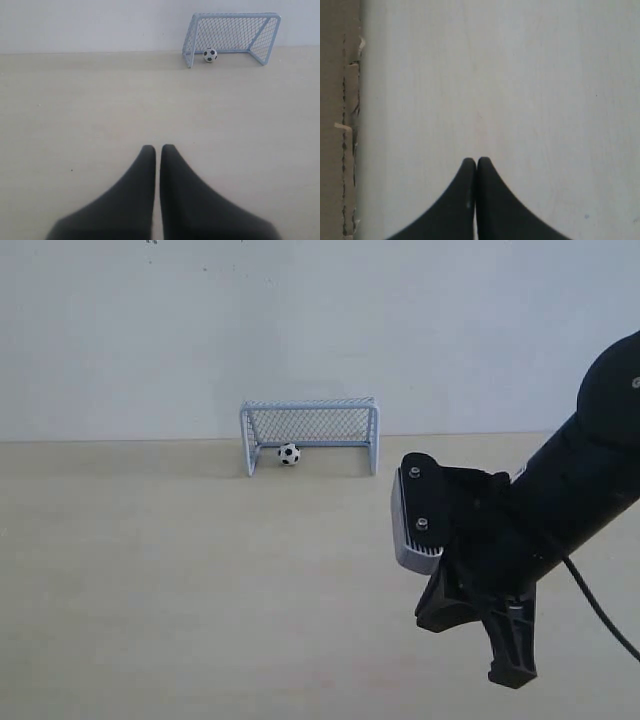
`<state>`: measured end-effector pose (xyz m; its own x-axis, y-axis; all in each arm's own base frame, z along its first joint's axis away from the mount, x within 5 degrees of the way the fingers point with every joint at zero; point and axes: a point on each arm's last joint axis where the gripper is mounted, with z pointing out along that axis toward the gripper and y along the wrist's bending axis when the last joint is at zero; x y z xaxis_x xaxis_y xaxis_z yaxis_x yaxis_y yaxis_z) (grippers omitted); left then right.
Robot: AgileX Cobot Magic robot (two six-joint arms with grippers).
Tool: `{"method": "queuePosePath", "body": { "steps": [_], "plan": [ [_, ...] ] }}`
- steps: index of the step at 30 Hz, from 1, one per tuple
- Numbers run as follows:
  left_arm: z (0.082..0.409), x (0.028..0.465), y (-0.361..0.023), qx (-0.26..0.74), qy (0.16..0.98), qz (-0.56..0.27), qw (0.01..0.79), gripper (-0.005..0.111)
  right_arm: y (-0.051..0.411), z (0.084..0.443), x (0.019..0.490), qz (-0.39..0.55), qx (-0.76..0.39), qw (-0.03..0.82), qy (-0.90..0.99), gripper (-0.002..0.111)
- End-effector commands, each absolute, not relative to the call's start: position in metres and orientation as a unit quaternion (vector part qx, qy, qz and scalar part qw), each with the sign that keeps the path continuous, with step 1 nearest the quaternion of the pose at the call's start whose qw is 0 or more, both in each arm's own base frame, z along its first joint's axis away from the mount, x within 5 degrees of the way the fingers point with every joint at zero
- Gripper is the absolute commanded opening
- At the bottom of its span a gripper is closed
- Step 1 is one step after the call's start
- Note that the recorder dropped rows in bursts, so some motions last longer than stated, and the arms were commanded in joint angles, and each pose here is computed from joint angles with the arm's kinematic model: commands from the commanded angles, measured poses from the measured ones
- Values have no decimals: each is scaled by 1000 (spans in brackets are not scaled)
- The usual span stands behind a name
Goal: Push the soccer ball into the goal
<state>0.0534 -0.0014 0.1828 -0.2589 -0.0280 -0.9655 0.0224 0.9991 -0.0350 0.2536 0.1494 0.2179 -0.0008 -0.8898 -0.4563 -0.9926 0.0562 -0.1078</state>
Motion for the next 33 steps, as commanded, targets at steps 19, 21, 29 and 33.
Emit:
{"method": "queuePosePath", "body": {
  "steps": [19,21,29,33],
  "plan": [
    [182,53,-1,-1,792,-19,610,4,149,222,255,118,-662,228,704,0],
    [182,53,-1,-1,792,-19,610,4,148,227,253,115,-663,236,701,0],
    [182,53,-1,-1,792,-19,610,4,145,266,239,142,-572,299,750,0],
    [182,53,-1,-1,792,-19,610,4,140,287,228,161,-511,321,781,0]
  ]
}}
